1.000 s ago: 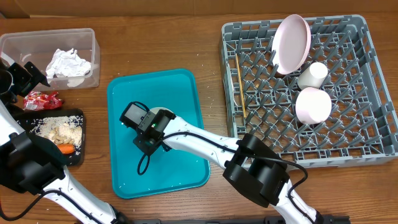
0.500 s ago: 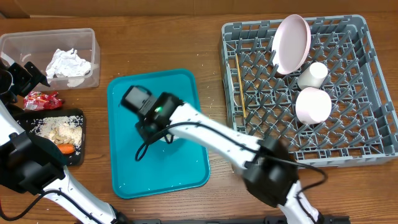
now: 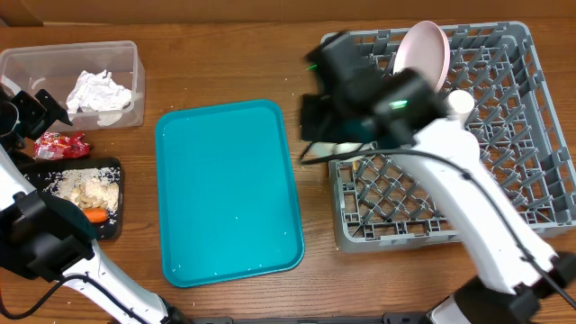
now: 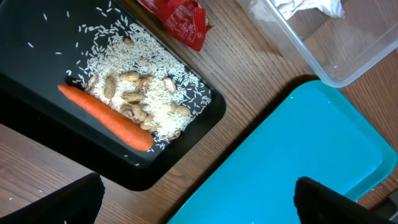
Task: Sort waste into correct bins and load items into the dishwasher rack
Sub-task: 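Carry the white bowl right and set it in the rack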
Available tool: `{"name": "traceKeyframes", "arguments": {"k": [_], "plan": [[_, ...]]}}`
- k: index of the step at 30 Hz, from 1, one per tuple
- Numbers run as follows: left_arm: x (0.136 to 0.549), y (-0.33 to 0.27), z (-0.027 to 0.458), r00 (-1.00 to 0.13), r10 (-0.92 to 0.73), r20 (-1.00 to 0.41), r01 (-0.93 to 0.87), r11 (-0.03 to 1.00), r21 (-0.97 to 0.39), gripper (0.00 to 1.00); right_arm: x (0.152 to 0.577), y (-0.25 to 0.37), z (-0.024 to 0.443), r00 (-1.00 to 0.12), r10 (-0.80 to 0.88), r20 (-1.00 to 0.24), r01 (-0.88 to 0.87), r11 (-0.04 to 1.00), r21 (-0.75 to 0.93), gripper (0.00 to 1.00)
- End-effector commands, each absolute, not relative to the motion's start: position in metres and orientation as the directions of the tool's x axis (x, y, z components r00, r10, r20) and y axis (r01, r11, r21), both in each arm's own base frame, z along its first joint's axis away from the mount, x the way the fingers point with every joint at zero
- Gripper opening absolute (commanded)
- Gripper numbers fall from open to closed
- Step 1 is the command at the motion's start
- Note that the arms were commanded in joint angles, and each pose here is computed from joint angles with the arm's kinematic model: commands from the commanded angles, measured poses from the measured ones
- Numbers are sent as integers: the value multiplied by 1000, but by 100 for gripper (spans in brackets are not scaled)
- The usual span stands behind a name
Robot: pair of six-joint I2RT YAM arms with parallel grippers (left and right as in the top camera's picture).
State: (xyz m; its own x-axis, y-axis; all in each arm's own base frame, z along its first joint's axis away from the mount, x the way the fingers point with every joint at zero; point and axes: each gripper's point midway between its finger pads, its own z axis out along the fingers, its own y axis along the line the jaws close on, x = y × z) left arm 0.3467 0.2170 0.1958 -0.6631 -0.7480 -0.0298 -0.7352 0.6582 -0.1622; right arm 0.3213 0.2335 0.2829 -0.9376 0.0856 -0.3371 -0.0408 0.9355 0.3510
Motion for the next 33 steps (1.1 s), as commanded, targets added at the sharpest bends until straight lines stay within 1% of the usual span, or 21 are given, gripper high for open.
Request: {"name": "traceKeyframes", "arguments": {"k": [1,2,6,11,15,18,19,20,22,25,28,31,33], "plan": [[346,216,206,-682,-729,-63,-714,682,-161,100,329,188,308,-919,210,-332,58,909,412,4],[346,216,206,-682,-729,-63,-714,682,-161,100,331,173,311,-919,234,-316,80,898,432,4],[346,216,206,-682,-729,-63,-714,682,-161,100,334,157,321,-944,190,-271,4,825,565,4],[346,216,206,-682,-729,-63,-714,682,-161,100,335,142,325,-962,155,-224,-59,683,728,4],[346,216,206,-682,-729,-63,-714,682,-161,100,333,125,323,-969,144,-201,-91,546,833,4],[346,216,206,-682,-729,-63,-714,682,-161,100,329,110,311,-973,159,-167,-86,419,904,4],[346,216,206,-682,-729,-63,-714,682,-161,100,327,106,308,-972,165,-168,-101,354,930,4],[346,216,206,-682,-729,-63,-714,682,-161,100,323,101,306,-967,175,-187,-137,263,955,4],[346,216,206,-682,-729,-63,-714,682,-161,100,315,95,299,-958,207,-200,-167,167,972,4],[346,216,206,-682,-729,-63,-714,682,-161,100,307,91,285,-951,238,-198,-174,118,978,4],[346,216,206,-682,-729,-63,-714,682,-161,100,300,93,268,-956,235,-175,-154,107,982,4],[346,216,206,-682,-729,-63,-714,682,-161,100,295,100,264,-955,253,-156,-150,40,988,4],[346,216,206,-682,-729,-63,-714,682,-161,100,294,102,259,-953,256,-164,-163,26,986,4]]}}
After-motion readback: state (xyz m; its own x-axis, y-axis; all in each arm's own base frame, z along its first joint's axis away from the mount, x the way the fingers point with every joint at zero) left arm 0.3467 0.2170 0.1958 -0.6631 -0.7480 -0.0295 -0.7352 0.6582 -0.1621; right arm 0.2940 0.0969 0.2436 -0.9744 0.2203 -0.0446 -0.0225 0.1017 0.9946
